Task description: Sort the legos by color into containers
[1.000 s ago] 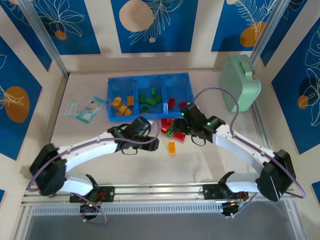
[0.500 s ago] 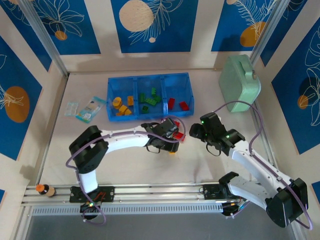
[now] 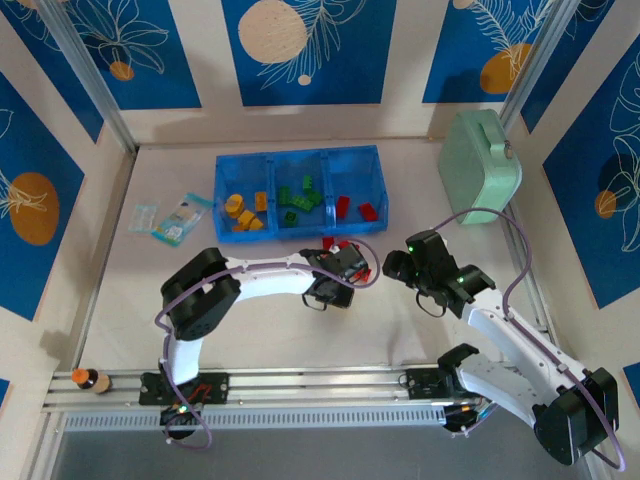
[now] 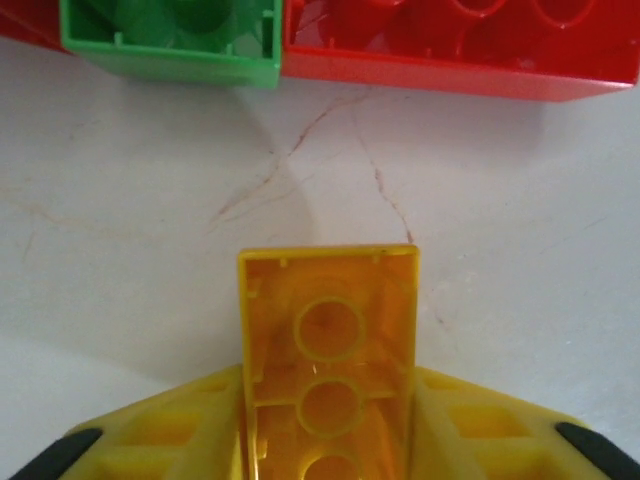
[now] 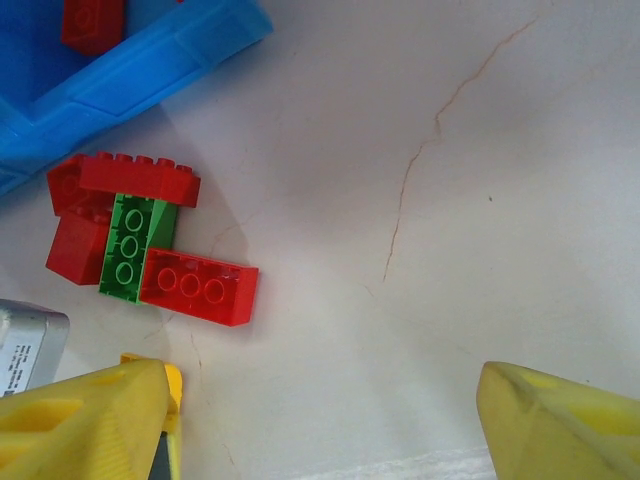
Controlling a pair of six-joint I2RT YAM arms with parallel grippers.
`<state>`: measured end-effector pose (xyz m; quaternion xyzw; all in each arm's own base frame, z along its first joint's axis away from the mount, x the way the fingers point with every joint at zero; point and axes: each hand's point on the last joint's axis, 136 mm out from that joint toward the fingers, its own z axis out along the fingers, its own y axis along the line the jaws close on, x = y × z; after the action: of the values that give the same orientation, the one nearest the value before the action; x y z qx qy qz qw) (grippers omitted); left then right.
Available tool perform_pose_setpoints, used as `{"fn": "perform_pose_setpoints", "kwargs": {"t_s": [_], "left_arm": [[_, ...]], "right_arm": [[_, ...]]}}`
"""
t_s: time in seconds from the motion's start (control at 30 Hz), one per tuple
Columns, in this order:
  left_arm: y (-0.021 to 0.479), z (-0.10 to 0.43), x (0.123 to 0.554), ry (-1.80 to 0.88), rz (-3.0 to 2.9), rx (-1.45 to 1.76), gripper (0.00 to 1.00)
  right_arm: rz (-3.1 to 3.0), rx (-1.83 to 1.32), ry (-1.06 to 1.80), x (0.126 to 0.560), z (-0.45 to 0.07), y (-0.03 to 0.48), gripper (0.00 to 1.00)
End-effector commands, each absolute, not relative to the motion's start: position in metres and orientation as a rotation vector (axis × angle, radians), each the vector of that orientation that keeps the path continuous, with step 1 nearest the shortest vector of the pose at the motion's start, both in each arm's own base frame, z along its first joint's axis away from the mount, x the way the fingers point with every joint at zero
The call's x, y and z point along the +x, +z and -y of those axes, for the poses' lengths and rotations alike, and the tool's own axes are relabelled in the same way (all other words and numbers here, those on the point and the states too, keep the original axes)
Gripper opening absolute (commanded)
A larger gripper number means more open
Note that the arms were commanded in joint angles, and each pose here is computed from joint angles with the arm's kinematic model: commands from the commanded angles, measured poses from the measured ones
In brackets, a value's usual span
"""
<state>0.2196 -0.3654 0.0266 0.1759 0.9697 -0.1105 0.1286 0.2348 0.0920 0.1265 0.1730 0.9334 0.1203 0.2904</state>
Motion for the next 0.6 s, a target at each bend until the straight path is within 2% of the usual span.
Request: {"fn": "perform_pose_setpoints", "kwargs": {"t_s": [0.0, 0.23, 0.57], "left_arm": [[0.032, 0.347, 0.218, -0.231, -2.811, 0.498, 0.30], [0.069, 0.311, 0.240, -0.300, -2.747, 0.367, 0.23], [0.128, 0.196, 0.304, -0.302, -2.626, 0.033, 0.23]], "right_arm": [[-2.488, 0.489, 0.351, 0.231, -0.092, 0.124, 0.81], [-2.495, 0.477, 0.378, 0.231, -0.096, 0.124, 0.81], [-2.644, 0.365, 0.391, 0.231, -0.115, 0.106, 0.81]]}}
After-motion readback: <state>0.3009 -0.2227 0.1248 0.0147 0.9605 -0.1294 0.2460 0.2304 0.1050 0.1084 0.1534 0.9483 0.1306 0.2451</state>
